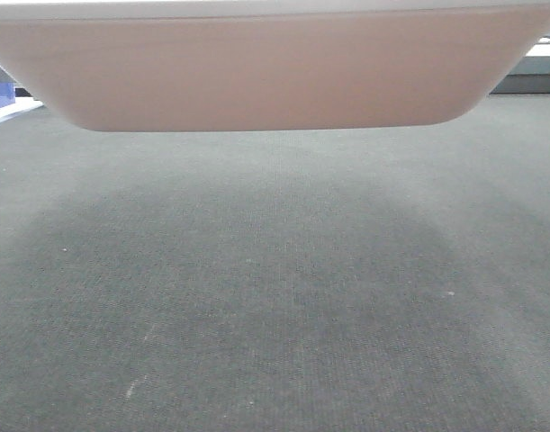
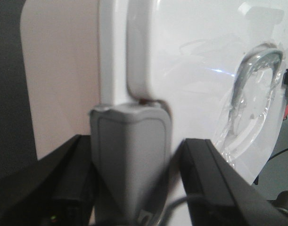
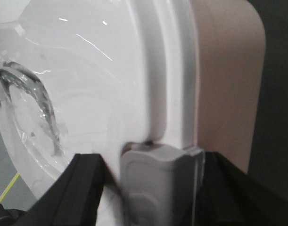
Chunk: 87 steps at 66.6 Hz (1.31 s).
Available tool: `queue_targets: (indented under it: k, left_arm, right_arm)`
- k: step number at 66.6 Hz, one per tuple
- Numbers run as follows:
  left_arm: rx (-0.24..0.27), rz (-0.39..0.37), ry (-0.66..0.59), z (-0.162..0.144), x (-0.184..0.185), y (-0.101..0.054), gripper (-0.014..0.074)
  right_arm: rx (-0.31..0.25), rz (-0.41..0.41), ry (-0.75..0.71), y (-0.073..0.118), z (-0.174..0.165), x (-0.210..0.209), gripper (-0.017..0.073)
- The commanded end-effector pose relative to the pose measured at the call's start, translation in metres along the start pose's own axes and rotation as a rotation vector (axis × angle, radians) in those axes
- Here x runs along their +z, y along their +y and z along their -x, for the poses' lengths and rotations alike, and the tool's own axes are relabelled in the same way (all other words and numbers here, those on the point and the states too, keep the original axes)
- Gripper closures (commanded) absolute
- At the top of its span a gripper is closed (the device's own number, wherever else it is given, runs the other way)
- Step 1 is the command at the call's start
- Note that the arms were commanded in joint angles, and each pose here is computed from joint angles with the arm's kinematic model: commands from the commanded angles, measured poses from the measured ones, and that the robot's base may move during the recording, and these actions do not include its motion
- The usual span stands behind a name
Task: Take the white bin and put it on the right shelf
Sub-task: 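Hold the bin raised in both grippers while the base starts moving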
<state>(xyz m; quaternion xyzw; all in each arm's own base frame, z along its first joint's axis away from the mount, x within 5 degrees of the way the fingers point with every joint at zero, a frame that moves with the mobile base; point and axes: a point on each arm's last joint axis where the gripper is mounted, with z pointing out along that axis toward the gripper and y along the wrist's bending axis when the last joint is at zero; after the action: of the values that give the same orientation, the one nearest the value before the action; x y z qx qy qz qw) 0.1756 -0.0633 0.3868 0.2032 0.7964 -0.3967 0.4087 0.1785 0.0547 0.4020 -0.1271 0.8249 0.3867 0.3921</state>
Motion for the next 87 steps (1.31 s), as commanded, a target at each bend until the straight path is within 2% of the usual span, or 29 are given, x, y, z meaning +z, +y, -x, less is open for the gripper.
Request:
queue_targets:
  k: [1,87]
  left_arm:
    - [0.018,-0.215,-0.076,0.012,-0.0079,-0.0317,0.0363]
    - [0.018,-0.215,-0.076,0.012,-0.0079,-0.0317,0.0363]
  right_arm:
    - [0.03,0.267,-0.017,0.0366,0.0047,-0.0103,0.0108]
    - [0.03,0.267,-0.018,0.0366,0.0048,-0.0103,0.0108]
